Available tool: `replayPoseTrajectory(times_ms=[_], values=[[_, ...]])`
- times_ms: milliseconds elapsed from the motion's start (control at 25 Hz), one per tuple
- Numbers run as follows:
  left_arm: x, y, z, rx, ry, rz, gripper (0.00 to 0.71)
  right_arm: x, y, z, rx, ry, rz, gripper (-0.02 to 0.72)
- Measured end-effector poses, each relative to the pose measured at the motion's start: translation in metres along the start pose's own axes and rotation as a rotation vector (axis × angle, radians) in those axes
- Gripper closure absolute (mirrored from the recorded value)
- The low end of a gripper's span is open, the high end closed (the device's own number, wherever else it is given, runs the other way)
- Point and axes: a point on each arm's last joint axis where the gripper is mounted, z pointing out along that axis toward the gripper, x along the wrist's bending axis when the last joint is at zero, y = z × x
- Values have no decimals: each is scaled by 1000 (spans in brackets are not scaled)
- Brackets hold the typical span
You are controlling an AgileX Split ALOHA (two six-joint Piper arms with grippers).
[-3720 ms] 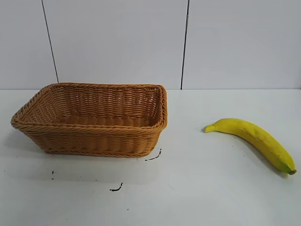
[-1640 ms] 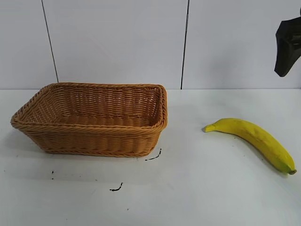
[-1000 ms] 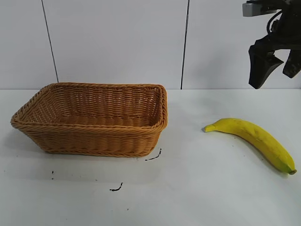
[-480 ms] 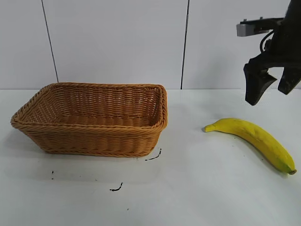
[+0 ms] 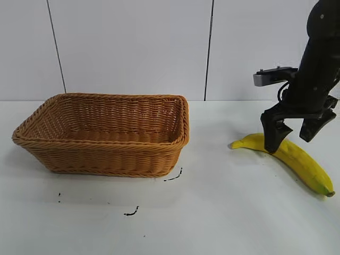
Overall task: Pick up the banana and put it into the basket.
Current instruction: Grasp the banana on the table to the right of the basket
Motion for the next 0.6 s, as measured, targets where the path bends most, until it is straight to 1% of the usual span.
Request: replayPoseTrajectory(times_ms=[200,600], values=[[0,0,0,0,0,0,15,-1,1,3,-11,-4,0,8],[0,0,0,0,0,0,15,0,0,10,9,2,1,10]])
